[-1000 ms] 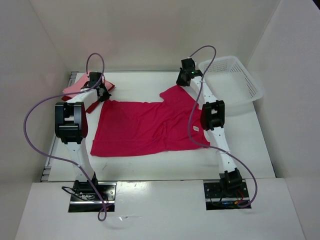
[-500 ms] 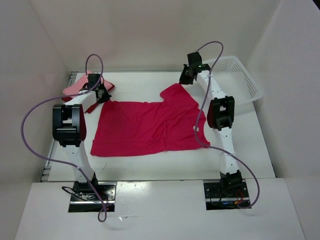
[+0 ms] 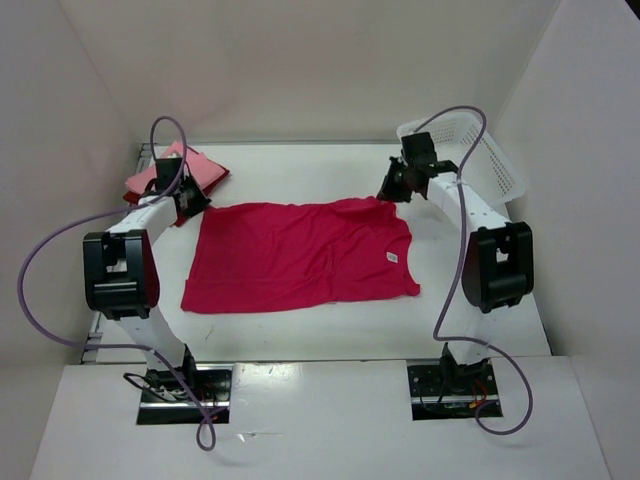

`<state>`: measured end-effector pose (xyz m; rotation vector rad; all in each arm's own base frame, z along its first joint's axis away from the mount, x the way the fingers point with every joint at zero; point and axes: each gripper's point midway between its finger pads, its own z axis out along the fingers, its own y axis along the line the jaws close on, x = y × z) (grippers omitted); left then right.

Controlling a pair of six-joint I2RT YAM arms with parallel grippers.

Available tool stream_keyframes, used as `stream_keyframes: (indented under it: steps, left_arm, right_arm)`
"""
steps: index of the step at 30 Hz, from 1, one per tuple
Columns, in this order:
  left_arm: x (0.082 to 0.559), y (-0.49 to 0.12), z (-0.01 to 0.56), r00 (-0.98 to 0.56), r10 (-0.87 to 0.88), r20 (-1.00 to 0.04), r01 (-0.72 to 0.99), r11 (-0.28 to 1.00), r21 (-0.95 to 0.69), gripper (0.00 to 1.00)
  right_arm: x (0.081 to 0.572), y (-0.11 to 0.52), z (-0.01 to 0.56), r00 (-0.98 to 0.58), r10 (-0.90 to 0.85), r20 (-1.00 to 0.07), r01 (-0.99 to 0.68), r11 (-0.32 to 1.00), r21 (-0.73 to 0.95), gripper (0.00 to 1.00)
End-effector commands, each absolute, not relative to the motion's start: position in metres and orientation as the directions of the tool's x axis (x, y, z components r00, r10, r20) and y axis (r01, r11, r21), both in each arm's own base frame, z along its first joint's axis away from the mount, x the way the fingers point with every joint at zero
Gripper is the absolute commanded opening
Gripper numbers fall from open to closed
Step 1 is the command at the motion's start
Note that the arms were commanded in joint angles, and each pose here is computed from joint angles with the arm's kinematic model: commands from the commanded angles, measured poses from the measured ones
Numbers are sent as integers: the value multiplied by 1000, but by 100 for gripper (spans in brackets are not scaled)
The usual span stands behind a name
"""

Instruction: Fold and stack the t-shirts

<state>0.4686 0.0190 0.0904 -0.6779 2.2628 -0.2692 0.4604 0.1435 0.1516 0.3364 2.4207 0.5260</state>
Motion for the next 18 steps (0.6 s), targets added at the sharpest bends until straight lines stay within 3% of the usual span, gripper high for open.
stream_keyframes:
  steps: [1,10,18]
  left_arm:
    - [465,19,117,-538,-550,-638,-349,835,-425,5]
    - [412,27,123,-520,-571,-636,-373,821,-432,5]
    - [388,33,109,-552,-602,-577,-417,799,-434,5]
  right_arm:
    - [440,133,181,-714,370,-594,79,885,458,0]
    - [364,111,178,-689,441,-576,152,864,479,0]
    - [306,79,134,-717,530,-452,297,819,491,3]
